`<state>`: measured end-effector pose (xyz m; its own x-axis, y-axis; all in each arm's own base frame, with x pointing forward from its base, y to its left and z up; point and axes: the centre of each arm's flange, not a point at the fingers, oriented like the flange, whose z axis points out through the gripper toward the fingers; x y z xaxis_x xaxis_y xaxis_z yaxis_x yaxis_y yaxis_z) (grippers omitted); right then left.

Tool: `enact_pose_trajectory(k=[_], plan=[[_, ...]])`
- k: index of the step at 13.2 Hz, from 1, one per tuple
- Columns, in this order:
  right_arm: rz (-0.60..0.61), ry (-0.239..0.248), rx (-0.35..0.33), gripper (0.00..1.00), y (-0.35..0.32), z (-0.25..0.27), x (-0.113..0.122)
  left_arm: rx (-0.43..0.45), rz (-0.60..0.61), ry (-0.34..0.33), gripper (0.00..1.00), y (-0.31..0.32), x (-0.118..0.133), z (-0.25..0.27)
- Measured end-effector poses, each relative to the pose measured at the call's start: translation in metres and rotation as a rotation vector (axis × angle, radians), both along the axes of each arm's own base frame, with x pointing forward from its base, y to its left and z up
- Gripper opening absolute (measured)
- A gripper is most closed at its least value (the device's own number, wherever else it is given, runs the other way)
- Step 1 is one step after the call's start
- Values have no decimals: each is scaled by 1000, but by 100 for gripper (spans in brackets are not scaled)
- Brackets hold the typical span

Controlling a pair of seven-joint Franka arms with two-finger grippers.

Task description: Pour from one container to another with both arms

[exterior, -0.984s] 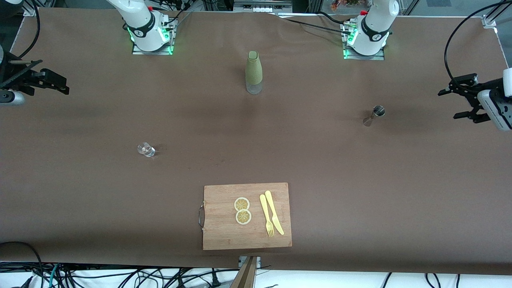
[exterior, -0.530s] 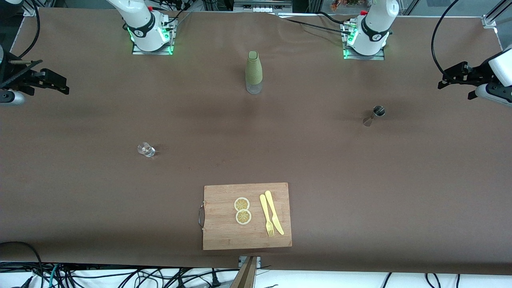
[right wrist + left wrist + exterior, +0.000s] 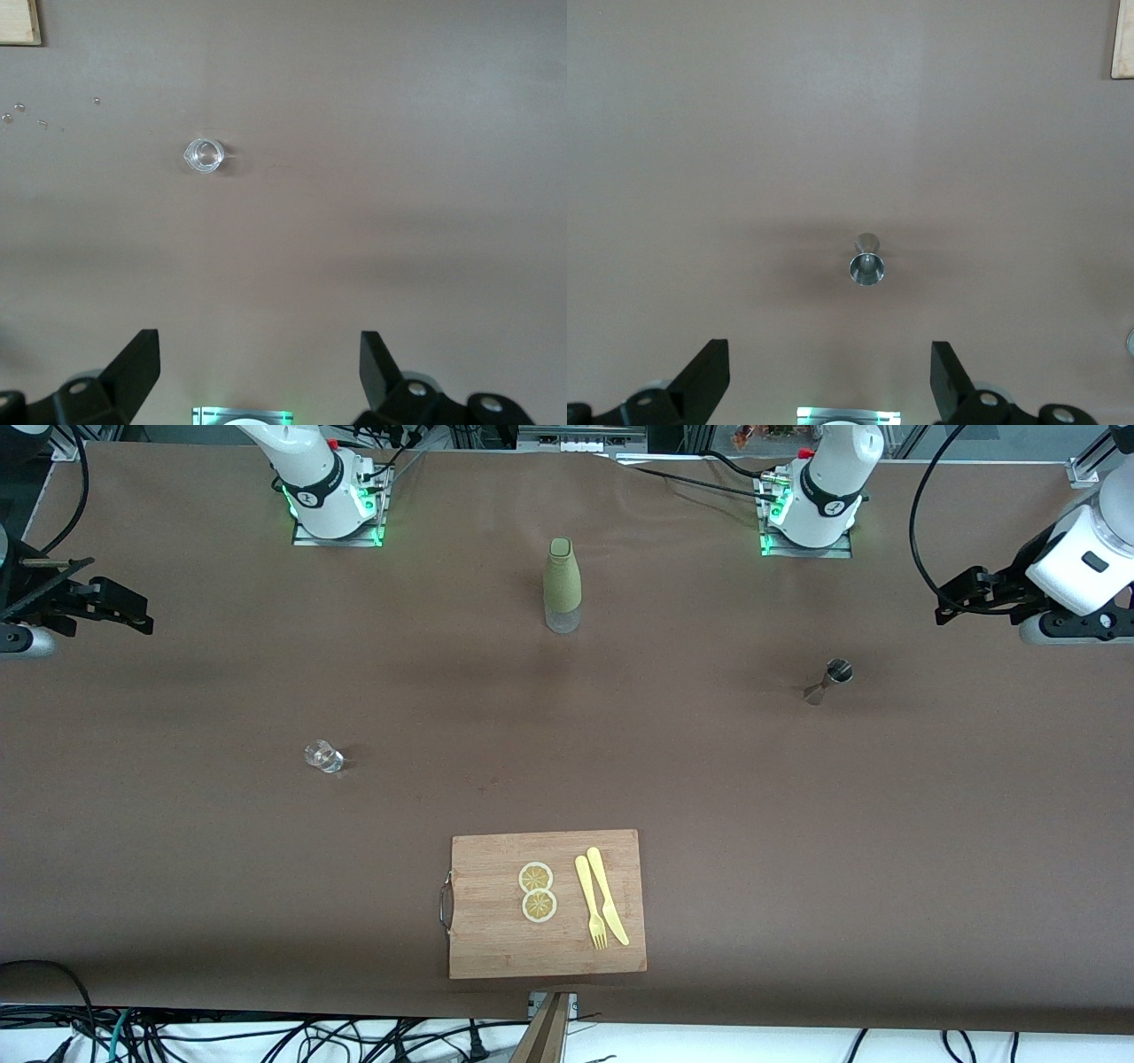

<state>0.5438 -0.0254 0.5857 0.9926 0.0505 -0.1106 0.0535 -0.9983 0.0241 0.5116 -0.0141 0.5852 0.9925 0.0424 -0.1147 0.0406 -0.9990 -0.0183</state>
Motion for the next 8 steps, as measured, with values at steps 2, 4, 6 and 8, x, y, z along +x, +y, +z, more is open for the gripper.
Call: enact_pose_trajectory(k=[2,4,6,8], plan=[[0,0,0,100,0,0,0,-1,10,-14,100,4,1,3],[0,0,0,100,0,0,0,-1,19,-29,100,9,3,4],[0,0,0,100,0,0,0,-2,20,-32,100,10,4,4],[0,0,0,100,0,0,0,0,20,-33,100,10,4,4]])
